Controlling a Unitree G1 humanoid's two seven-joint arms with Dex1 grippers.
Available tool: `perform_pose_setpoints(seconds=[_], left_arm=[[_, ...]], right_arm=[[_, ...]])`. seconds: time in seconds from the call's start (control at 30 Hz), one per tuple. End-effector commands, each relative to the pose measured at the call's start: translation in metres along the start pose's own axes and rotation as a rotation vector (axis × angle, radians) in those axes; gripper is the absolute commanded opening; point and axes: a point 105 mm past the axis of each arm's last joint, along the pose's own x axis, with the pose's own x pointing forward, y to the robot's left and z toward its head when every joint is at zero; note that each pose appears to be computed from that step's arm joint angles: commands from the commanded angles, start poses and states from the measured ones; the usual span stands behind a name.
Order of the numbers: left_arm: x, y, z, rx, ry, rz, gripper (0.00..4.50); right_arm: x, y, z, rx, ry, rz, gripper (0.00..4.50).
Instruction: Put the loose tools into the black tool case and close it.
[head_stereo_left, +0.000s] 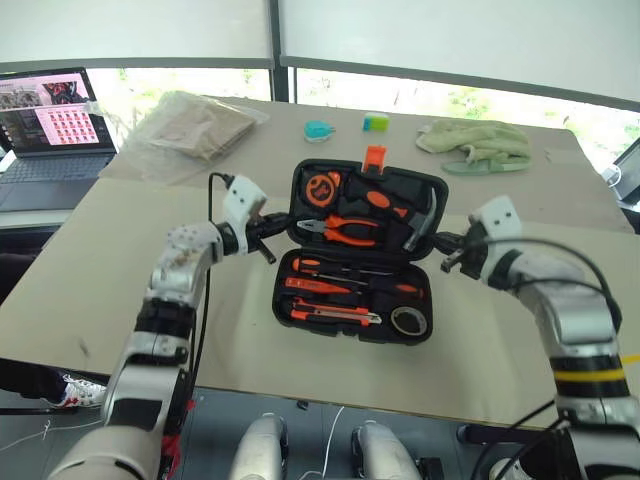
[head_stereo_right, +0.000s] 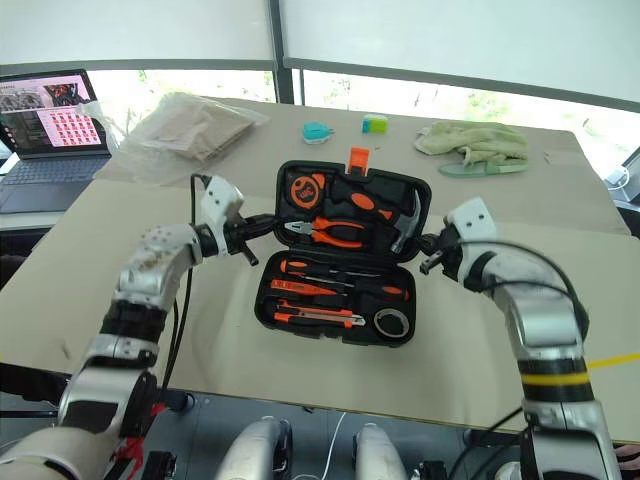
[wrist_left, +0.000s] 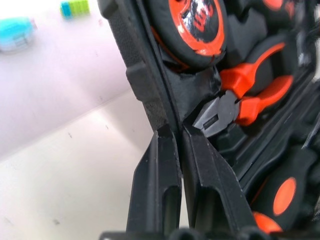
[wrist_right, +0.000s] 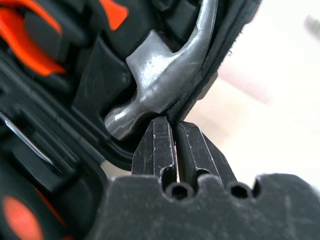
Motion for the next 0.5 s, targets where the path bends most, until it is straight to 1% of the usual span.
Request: perform_pose_setpoints(seconds=[0.03, 0.13, 0.23, 0.3, 0.37, 0.4, 0.43, 0.47, 0.5], left_arm=[[-0.01, 0.0, 0.008, 0.192, -0.062, 0.096, 0.0], [-0.022, 0.001, -0.005, 0.185, -0.049, 0.166, 0.0], [-0.032, 0.0, -0.014, 0.191, -0.033, 0.196, 0.0], [-0.043, -0.002, -0.022, 0.176, -0.015, 0.211, 0.0], [-0.057, -0.004, -0.025, 0.111, -0.008, 0.216, 0.73], [-0.064, -0.005, -0.023, 0.092, -0.007, 0.211, 1.0], [-0.072, -0.005, -0.019, 0.08, -0.009, 0.217, 1.33], [-0.082, -0.002, -0.018, 0.054, 0.006, 0.232, 1.6], [-0.088, -0.001, -0.017, 0.035, 0.019, 0.243, 2.14]], right_arm=[[-0.017, -0.004, 0.007, -0.183, -0.097, -0.102, 0.03], [-0.028, 0.006, -0.001, -0.28, -0.137, -0.121, 0.03], [-0.036, 0.017, -0.006, -0.381, -0.157, -0.104, 0.03], [-0.046, 0.025, -0.012, -0.406, -0.159, -0.091, 0.03], [-0.06, 0.029, -0.014, -0.397, -0.159, -0.07, 0.79], [-0.069, 0.028, -0.012, -0.408, -0.157, -0.071, 1.04], [-0.077, 0.026, -0.009, -0.419, -0.159, -0.072, 1.38], [-0.086, 0.024, -0.004, -0.421, -0.157, -0.075, 1.57], [-0.092, 0.022, -0.001, -0.423, -0.156, -0.074, 2.09]])
